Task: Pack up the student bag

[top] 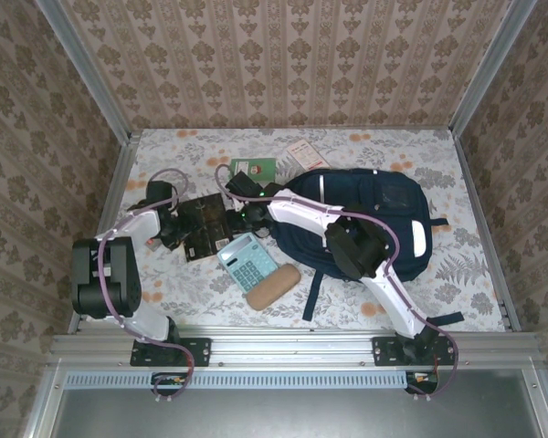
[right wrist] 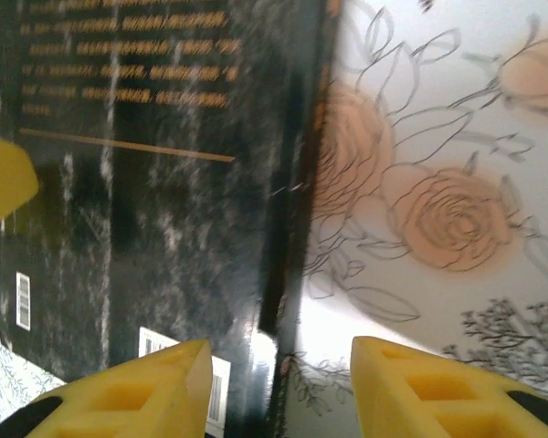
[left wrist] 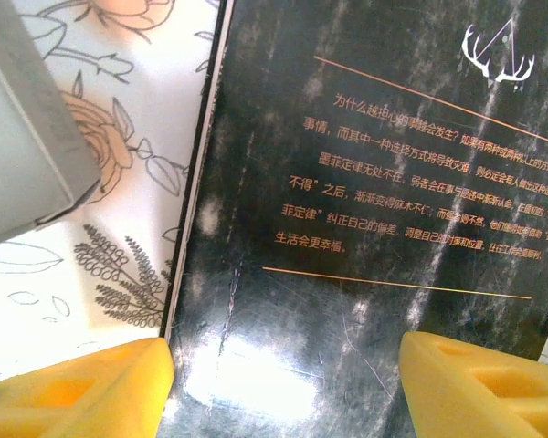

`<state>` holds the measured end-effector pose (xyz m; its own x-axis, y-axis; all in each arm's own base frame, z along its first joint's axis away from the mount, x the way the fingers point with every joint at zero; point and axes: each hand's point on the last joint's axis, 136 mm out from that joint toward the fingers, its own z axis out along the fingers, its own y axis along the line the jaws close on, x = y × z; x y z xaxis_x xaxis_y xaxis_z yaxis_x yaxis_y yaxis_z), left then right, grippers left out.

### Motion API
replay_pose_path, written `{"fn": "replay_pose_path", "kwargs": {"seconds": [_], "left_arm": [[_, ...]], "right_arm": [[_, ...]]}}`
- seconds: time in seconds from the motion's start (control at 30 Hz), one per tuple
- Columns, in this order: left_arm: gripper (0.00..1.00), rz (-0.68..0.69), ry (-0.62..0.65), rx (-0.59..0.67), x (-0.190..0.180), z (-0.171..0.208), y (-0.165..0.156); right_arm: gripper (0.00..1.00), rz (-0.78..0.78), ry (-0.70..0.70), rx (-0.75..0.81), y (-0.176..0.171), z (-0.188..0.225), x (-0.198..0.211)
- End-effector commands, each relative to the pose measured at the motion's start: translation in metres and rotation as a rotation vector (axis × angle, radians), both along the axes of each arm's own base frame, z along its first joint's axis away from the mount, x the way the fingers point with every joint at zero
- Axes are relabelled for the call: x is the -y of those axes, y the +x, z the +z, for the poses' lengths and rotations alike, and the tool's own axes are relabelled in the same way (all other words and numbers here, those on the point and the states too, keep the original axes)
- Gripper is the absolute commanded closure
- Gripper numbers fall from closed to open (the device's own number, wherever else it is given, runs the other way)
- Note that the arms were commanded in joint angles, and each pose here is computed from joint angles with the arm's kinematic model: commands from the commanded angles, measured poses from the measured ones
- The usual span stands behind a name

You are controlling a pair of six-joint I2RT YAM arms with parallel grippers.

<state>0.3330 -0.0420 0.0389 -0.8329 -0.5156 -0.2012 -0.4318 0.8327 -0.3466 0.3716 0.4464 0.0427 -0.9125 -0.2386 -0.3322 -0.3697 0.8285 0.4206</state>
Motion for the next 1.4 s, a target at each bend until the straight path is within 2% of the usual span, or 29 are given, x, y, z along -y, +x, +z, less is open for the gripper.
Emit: {"fn": "replay_pose_path", "kwargs": {"seconds": [0.0, 0.2, 0.4, 0.7, 0.87, 1.1, 1.2, 1.27, 1.37], "left_arm": [[0.32, -0.052, -0.008, -0.020, 0.009, -0.008, 0.000], [0.36, -0.059, -0.012, -0.029, 0.013, -0.011, 0.013], [0.36, -0.060, -0.022, -0.040, 0.015, -0.017, 0.011], [0.37, -0.080, -0.055, -0.057, 0.032, -0.024, 0.010], [0.38, -0.098, -0.094, -0.068, 0.048, -0.029, 0.007], [0.39, -0.113, -0.147, -0.071, 0.067, -0.029, 0.004], [0.39, -0.118, -0.147, -0.074, 0.067, -0.028, 0.002], [0.39, -0.120, -0.141, -0.082, 0.065, -0.028, 0.001], [0.40, -0.124, -0.139, -0.080, 0.064, -0.026, 0.001]], "right_arm": [[0.55, 0.011, -0.009, -0.031, -0.019, 0.003, 0.004], [0.50, 0.006, -0.018, -0.019, -0.006, 0.004, 0.009], [0.47, -0.056, -0.002, -0.025, 0.019, 0.002, 0.011], [0.45, -0.127, 0.079, -0.161, 0.019, -0.025, -0.004], [0.47, -0.090, 0.258, -0.222, 0.008, -0.009, -0.043], [0.53, -0.042, 0.597, -0.270, 0.008, 0.055, -0.082], [0.55, -0.022, 0.678, -0.255, 0.011, 0.078, -0.086], [0.60, -0.015, 0.697, -0.241, 0.013, 0.084, -0.085], [0.60, -0.010, 0.700, -0.226, 0.014, 0.086, -0.082]]}}
